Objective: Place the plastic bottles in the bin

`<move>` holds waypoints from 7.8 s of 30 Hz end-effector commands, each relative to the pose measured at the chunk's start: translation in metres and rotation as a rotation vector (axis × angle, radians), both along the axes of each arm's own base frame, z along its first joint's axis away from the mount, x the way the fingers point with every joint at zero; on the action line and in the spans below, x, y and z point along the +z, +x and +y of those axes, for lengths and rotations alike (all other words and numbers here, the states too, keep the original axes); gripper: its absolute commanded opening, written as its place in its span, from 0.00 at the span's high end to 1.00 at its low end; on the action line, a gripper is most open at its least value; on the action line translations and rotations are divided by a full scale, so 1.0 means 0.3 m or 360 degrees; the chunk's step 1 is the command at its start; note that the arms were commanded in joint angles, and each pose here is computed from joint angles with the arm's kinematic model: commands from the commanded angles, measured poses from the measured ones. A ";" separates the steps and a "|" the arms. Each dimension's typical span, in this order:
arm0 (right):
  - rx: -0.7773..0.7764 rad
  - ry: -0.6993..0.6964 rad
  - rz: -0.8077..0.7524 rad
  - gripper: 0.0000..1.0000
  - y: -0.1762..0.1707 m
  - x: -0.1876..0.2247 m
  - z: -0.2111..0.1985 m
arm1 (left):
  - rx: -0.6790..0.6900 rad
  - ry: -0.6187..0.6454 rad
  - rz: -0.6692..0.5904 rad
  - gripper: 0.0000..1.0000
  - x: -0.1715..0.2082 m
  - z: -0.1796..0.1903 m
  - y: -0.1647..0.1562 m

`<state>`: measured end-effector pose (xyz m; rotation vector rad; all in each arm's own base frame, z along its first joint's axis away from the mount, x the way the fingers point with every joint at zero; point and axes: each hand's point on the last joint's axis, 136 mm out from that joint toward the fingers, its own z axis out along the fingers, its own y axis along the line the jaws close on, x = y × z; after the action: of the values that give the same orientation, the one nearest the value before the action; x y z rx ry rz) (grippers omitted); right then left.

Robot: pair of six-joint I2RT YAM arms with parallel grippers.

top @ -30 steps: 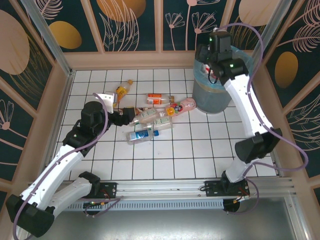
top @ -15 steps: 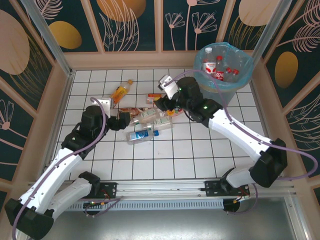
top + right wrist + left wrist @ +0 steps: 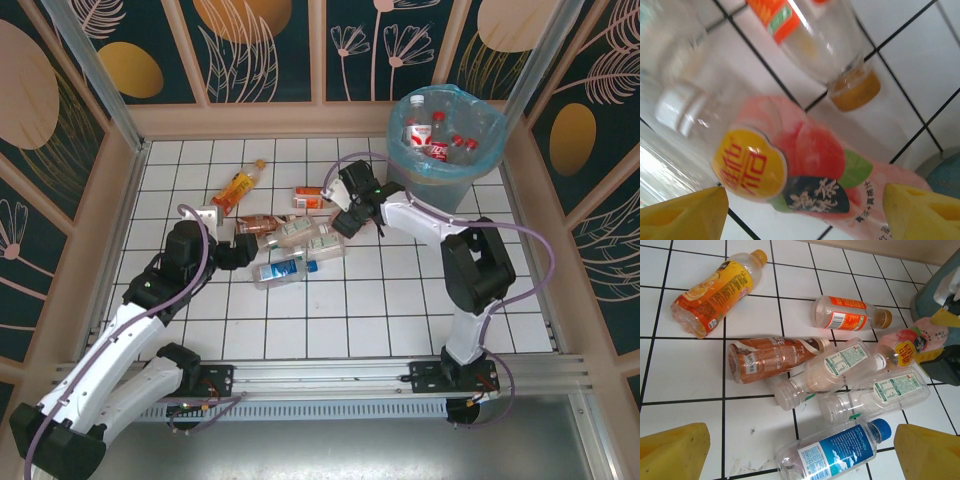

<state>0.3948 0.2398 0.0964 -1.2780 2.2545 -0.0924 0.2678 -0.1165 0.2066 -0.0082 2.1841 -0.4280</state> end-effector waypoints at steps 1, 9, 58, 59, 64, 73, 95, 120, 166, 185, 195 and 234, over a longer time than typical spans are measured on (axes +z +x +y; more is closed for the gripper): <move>0.0124 -0.0087 0.0010 0.16 -0.008 -0.014 -0.002 | 0.0012 -0.0022 -0.0028 0.06 0.027 -0.004 0.011; 0.0220 -0.0200 0.0030 0.11 0.015 -0.098 -0.004 | 0.0019 -0.0010 -0.0039 0.05 0.021 0.004 0.004; 0.0122 0.0091 -0.0047 0.40 0.051 0.193 0.070 | -0.0062 -0.0045 -0.0204 0.05 0.112 -0.036 0.046; 0.0103 0.0147 -0.0083 0.40 0.043 0.244 0.070 | -0.0067 -0.0048 -0.0219 0.05 0.125 -0.039 0.049; 0.0013 0.0537 -0.0344 0.45 0.010 0.587 0.084 | -0.0198 -0.0151 -0.0322 0.05 0.211 -0.096 0.051; -0.0058 0.1382 -0.0860 0.48 -0.136 1.168 0.021 | -0.0630 -0.0363 -0.0570 0.05 0.419 -0.257 0.031; -0.1418 0.0983 -0.1861 0.41 0.205 1.076 -0.801 | -0.0480 -0.0324 -0.0443 0.06 0.300 -0.221 0.059; -0.1548 0.1066 -0.1724 0.11 0.174 1.045 -0.824 | -0.0427 -0.0267 -0.0392 0.05 0.235 -0.199 0.067; -0.2106 0.0571 -0.1186 0.68 0.512 0.788 -0.808 | -0.0418 -0.0260 -0.0242 0.04 0.138 -0.220 0.097; -0.2203 0.0823 -0.0993 0.71 0.302 0.728 -0.904 | -0.0428 -0.0280 -0.0216 0.04 0.116 -0.230 0.099; -0.2039 0.1137 -0.1165 0.39 0.272 0.989 -0.793 | -0.0329 -0.0221 -0.0247 0.04 0.154 -0.190 0.115; 0.0497 0.0478 0.0176 0.21 -0.429 -0.076 0.623 | 0.0366 -0.0114 0.0032 0.03 -0.025 0.106 0.130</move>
<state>0.2562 0.4315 0.0809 -1.4380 2.0166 0.5549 0.3029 -0.0905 0.1866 -0.2631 2.2169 -0.3698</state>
